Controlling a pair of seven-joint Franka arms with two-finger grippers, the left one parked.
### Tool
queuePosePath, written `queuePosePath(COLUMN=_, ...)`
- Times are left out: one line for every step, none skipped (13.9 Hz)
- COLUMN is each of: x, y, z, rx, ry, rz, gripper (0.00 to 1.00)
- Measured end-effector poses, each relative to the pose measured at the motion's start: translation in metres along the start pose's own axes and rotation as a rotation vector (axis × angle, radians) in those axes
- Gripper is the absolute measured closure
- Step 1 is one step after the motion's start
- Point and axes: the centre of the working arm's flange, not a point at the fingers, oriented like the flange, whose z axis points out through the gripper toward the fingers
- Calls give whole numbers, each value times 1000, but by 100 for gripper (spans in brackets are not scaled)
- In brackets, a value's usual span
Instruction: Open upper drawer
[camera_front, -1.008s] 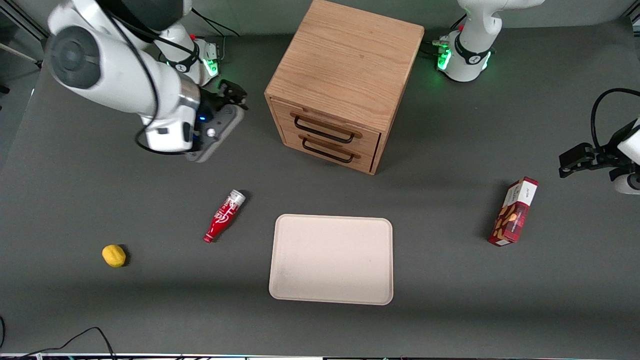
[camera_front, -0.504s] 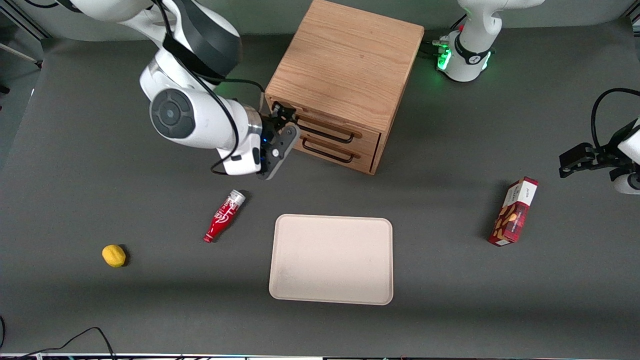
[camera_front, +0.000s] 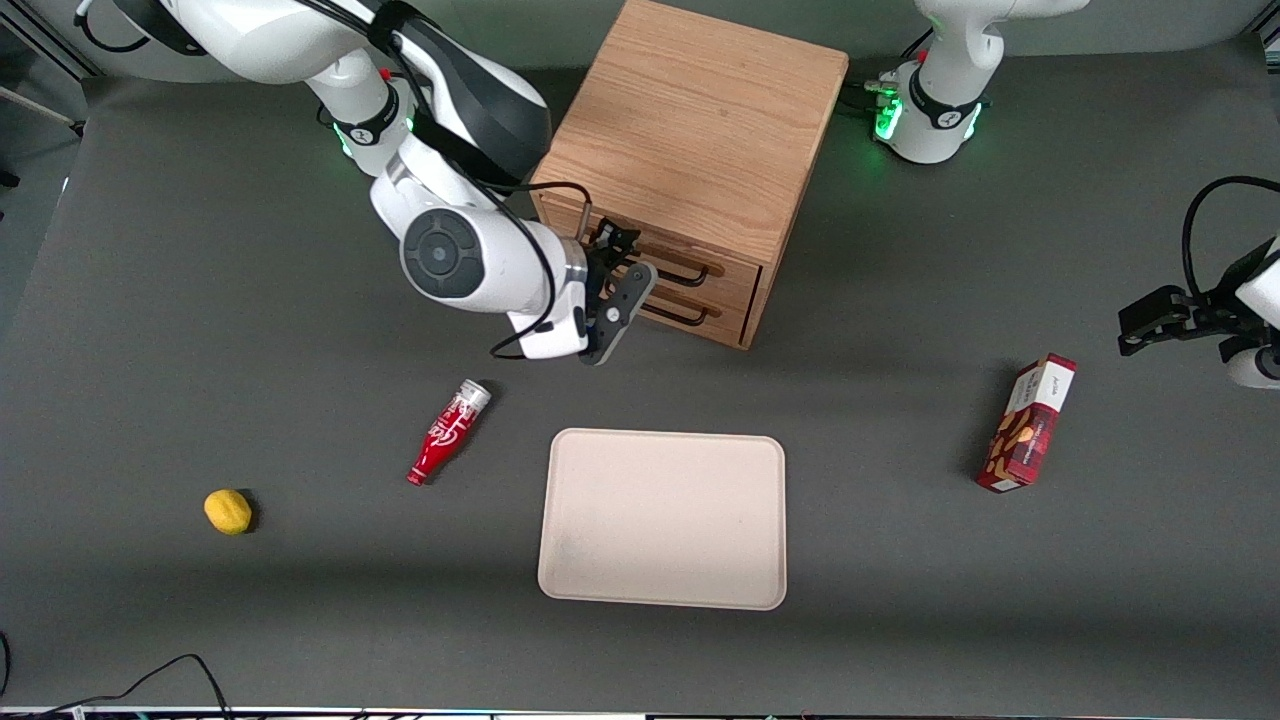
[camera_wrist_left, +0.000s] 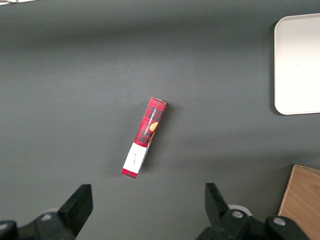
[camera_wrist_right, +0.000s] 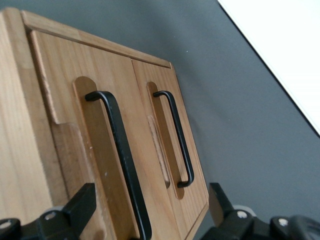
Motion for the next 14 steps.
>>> queuePosePath(x=1, y=-2, z=7, rx=-8, ry=-3, rz=-3, gripper=0)
queuePosePath(x=1, y=-4, z=13, rx=-13, ry=-3, rz=-3, gripper=0)
queuePosePath(x=1, y=-6, z=20, rx=-20, ry=-4, rz=-2, gripper=0)
queuePosePath(x=1, y=-7, z=26, rx=-27, ry=-10, rz=-1, gripper=0)
queuePosePath(x=1, y=-8, z=30, rx=-31, ry=-11, rz=-1, gripper=0)
queuePosePath(x=1, y=-7, z=33, rx=-33, ry=-13, rz=0, gripper=0)
queuePosePath(x=2, y=-6, z=36, rx=-38, ry=-9, rz=3, gripper=0)
queuePosePath(x=2, y=-4, z=38, rx=-43, ry=-7, rz=8, gripper=0)
queuePosePath(x=3, y=-3, z=40, rx=-43, ry=-9, rz=10, gripper=0)
queuePosePath(x=3, y=-5, z=42, rx=-40, ry=-12, rz=8, gripper=0)
queuePosePath(x=4, y=-7, z=45, rx=-39, ry=-12, rz=6, gripper=0)
queuePosePath(x=4, y=-8, z=47, rx=-40, ry=-9, rz=6, gripper=0)
queuePosePath(x=4, y=-8, z=48, rx=-42, ry=-7, rz=6, gripper=0)
queuePosePath(x=5, y=-7, z=49, rx=-43, ry=-6, rz=6, gripper=0)
